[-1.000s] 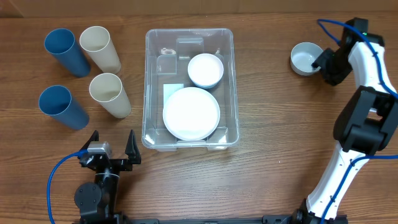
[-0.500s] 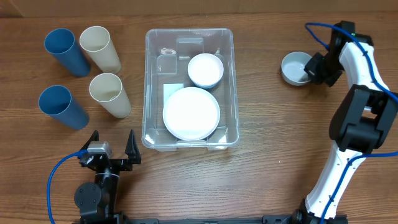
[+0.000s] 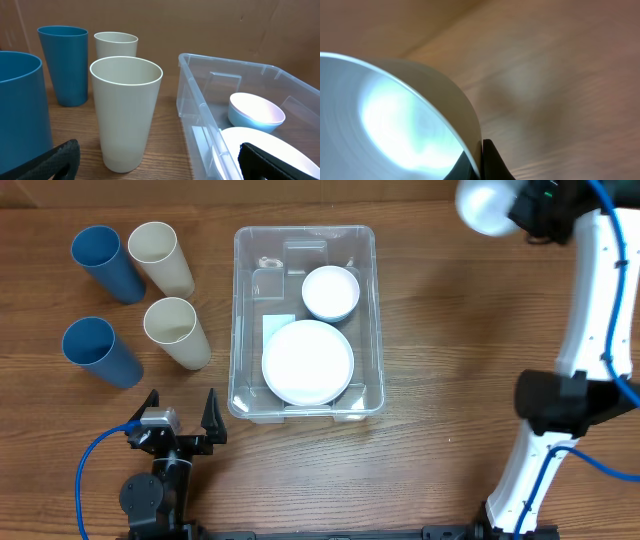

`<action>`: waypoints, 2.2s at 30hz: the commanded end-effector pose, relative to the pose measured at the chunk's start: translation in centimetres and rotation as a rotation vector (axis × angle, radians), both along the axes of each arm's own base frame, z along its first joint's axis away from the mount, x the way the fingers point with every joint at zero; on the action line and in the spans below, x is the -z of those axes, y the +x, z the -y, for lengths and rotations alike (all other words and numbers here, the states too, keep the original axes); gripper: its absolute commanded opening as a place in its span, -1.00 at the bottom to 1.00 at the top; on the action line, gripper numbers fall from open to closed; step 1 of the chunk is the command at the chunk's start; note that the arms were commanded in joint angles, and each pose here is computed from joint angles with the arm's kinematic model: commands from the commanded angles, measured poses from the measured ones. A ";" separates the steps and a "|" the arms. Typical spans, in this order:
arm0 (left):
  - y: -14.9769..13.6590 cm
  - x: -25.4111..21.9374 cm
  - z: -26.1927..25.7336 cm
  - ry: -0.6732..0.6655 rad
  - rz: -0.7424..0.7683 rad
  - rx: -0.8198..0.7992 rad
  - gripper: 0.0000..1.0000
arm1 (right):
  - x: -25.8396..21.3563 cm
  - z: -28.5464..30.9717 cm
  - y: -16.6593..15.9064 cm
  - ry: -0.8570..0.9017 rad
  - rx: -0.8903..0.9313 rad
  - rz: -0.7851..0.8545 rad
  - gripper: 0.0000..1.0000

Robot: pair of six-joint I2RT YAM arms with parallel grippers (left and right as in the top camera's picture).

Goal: Pack container

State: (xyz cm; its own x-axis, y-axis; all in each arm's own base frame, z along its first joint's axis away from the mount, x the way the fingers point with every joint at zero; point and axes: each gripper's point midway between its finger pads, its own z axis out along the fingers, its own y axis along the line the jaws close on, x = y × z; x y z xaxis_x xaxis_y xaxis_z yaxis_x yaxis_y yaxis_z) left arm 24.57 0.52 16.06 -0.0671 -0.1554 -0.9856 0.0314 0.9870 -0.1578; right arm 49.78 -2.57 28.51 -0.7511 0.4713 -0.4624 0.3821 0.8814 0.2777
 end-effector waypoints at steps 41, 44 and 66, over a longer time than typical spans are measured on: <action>0.0 -0.1 -0.1 0.020 0.007 -0.003 1.00 | 11.7 -24.0 -2.4 -0.162 -0.455 -0.093 0.14; 0.0 -0.1 -0.1 0.020 0.007 -0.003 1.00 | 11.7 -24.0 -2.3 -0.163 -0.459 -0.088 0.28; 0.0 -0.1 -0.1 0.020 0.007 -0.003 1.00 | -8.1 -5.2 -1.6 -0.121 -0.032 0.247 1.00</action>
